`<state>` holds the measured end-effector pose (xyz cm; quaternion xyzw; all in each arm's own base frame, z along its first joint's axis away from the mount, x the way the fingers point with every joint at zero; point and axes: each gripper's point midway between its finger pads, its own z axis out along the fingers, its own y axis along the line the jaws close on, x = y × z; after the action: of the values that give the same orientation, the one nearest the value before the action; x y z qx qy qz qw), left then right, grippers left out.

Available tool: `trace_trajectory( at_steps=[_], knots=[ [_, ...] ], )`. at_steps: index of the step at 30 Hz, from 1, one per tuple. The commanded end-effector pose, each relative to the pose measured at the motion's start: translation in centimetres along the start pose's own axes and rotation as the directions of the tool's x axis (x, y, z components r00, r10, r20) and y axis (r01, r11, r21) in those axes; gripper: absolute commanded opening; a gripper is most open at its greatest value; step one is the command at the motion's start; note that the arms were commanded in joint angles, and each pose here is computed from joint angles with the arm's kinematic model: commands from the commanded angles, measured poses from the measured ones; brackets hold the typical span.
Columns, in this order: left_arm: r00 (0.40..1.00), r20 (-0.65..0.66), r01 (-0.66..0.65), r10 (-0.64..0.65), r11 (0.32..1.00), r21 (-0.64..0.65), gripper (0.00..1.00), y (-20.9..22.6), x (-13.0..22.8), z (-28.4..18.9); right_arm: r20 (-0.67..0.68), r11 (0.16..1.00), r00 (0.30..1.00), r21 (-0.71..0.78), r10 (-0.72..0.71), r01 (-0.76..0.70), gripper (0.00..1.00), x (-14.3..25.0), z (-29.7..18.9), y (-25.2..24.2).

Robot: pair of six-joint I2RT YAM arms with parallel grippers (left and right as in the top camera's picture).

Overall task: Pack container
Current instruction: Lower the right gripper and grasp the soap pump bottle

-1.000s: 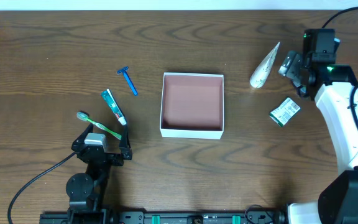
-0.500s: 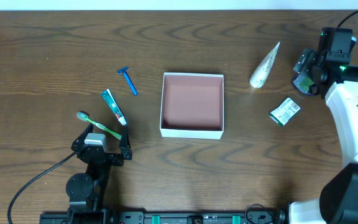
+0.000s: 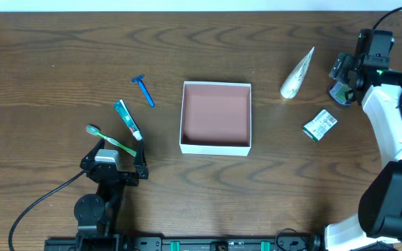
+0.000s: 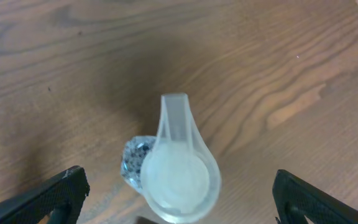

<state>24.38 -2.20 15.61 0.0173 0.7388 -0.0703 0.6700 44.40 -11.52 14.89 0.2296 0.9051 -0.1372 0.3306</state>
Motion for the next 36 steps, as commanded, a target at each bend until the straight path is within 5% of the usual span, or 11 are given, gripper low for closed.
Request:
trace_trajectory(
  at_steps=[1,6,25,36],
  knots=[
    [0.999,-0.046,0.001,-0.001,1.000,0.011,0.98,-0.1,1.5,0.1,-0.029,1.000,0.999,0.007,-0.024,0.024,0.94,0.6,1.5,0.1],
    [0.999,-0.046,0.001,-0.001,1.000,0.011,0.98,-0.1,1.5,0.1,-0.040,1.000,0.999,0.012,-0.027,0.027,0.85,0.9,1.9,0.1],
    [0.999,-0.046,0.001,0.000,1.000,0.011,0.98,-0.1,1.5,0.1,0.001,0.999,0.999,0.012,-0.052,0.052,0.24,-0.2,2.1,-0.2],
    [0.999,-0.046,0.001,-0.001,1.000,0.011,0.98,-0.1,1.5,0.1,-0.011,0.998,0.998,0.003,-0.065,0.065,0.08,0.1,1.9,-0.1]
  ],
)
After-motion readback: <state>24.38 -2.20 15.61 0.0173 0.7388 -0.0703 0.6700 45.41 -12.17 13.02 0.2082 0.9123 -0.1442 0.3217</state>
